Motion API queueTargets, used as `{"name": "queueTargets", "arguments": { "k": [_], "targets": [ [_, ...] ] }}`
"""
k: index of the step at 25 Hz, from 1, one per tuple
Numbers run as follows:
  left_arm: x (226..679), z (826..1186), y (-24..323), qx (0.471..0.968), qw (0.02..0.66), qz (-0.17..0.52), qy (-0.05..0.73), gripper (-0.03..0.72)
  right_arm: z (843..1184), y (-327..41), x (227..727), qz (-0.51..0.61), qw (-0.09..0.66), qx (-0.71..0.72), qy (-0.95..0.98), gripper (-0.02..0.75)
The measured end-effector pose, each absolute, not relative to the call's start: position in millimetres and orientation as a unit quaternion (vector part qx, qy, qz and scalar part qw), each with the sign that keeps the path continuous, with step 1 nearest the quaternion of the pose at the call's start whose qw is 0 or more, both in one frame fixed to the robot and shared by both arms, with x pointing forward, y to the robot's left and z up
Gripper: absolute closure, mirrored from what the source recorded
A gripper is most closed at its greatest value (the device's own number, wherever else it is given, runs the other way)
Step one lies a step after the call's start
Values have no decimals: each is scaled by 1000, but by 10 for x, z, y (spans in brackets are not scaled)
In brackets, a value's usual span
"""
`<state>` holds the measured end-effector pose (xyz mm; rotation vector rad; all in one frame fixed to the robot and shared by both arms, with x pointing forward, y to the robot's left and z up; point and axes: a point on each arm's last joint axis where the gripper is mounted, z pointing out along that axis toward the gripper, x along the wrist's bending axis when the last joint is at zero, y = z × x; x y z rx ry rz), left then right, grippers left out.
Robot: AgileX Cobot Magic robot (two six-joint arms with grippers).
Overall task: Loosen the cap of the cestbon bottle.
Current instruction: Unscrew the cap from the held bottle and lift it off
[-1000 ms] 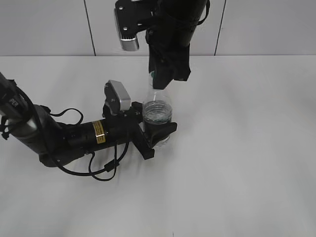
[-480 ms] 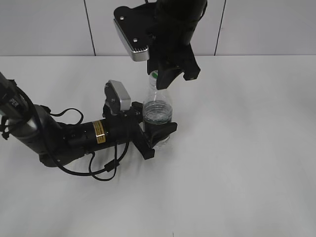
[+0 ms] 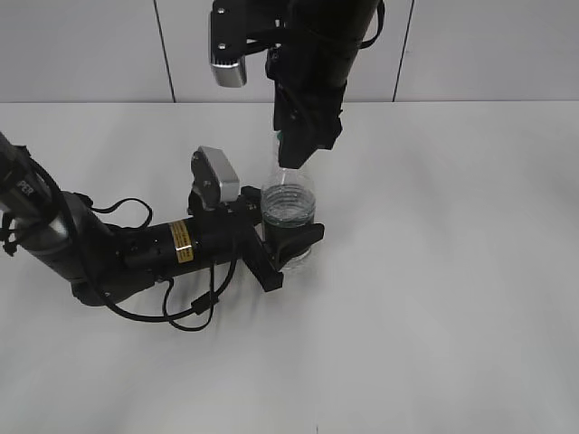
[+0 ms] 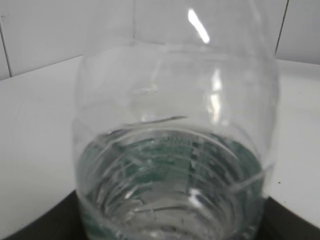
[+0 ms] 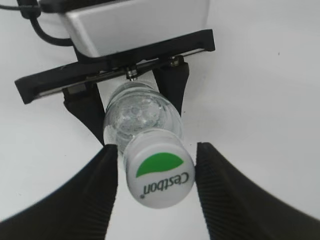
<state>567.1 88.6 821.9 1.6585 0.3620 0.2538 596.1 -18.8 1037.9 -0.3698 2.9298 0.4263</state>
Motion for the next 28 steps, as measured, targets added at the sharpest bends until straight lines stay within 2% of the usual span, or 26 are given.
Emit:
{"name": "queueTargets", "arguments": {
  "k": [4, 6, 12, 22, 28],
  "targets": [
    [5671, 8219, 886, 731, 654, 112, 160, 284, 10379, -188, 5961, 148, 69, -58, 985, 196],
    [5671, 8219, 886, 731, 654, 112, 160, 284, 10380, -187, 5960, 149, 66, -37, 986, 167],
    [5671, 8219, 886, 731, 654, 112, 160, 284, 10400, -190, 5955, 158, 49, 79, 983, 153],
    [5671, 8219, 886, 731, 654, 112, 160, 284, 10775, -260, 5838, 202, 30, 295, 933, 153],
    [5671, 8219, 886, 731, 654, 112, 160, 284, 10794, -268, 5834, 205, 11, 396, 895, 153]
  ]
}}
